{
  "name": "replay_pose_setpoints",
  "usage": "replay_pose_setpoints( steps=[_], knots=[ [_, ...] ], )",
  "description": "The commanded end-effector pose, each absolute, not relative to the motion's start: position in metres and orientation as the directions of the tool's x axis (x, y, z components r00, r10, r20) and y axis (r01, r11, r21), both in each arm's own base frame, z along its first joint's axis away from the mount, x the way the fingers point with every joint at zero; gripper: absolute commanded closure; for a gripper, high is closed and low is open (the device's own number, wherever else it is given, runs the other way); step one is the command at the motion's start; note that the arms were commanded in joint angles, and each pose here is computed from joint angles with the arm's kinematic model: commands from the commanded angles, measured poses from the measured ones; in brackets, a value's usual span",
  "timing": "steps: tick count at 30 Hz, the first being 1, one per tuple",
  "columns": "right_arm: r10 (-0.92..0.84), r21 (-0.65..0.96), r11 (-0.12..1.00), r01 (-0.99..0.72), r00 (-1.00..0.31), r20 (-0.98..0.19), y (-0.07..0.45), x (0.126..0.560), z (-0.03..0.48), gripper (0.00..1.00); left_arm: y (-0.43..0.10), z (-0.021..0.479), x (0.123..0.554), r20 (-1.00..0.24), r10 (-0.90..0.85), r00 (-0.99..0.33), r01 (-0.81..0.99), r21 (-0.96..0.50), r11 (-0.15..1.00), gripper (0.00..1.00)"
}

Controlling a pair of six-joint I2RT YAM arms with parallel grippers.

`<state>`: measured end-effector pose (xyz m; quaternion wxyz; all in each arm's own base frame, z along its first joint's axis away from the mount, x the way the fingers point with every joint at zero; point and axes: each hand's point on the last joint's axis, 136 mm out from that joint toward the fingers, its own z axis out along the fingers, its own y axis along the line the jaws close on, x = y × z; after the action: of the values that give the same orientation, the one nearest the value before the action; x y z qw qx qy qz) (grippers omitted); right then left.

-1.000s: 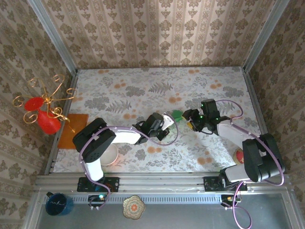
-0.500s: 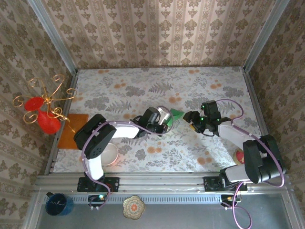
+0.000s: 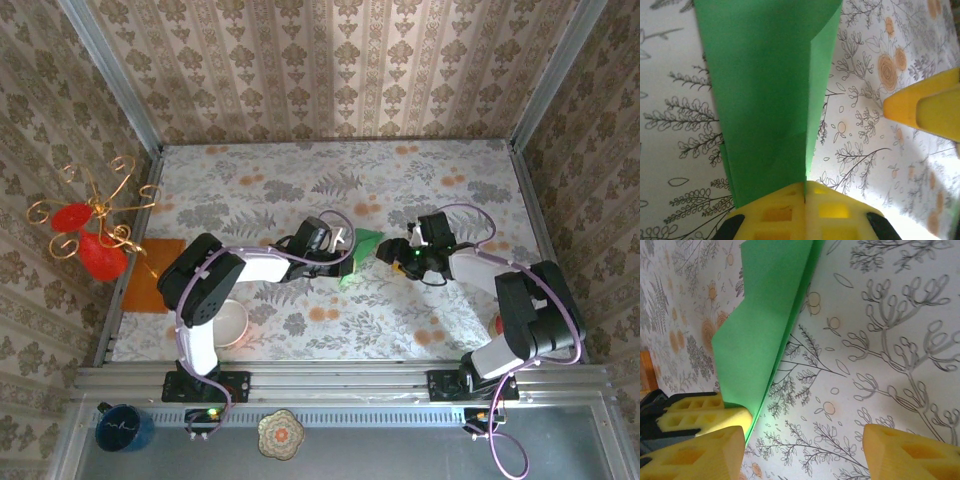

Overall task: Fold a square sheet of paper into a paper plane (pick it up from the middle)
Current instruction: Fold the wing for the fifth time at the center of the table.

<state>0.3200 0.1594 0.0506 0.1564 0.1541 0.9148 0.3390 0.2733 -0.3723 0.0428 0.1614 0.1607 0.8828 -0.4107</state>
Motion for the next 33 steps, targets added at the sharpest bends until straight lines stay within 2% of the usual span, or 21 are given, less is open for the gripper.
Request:
replay_pose_setpoints(
  steps=[1, 9, 21, 33],
  knots=[
    [0.324, 0.679, 0.729, 0.089, -0.918, -0.228, 0.172, 0.329, 0.058, 0.34, -0.376, 0.045, 0.271, -0.309, 0.082, -0.948, 0.299, -0.767, 0.568, 1.00],
    [0.263, 0.656, 0.752, 0.058, -0.940, -0.218, 0.189, 0.337, 0.052, 0.35, -0.379, 0.042, 0.272, -0.213, 0.020, -0.977, 0.192, -0.828, 0.526, 1.00],
    [0.256, 0.619, 0.779, 0.101, -0.952, -0.167, 0.192, 0.346, 0.031, 0.41, -0.376, 0.028, 0.270, -0.142, -0.039, -0.989, 0.104, -0.858, 0.502, 1.00],
    [0.257, 0.563, 0.816, 0.130, -0.954, -0.153, 0.187, 0.344, 0.013, 0.45, -0.370, 0.020, 0.271, -0.131, -0.086, -0.988, 0.072, -0.867, 0.493, 1.00]
  ],
)
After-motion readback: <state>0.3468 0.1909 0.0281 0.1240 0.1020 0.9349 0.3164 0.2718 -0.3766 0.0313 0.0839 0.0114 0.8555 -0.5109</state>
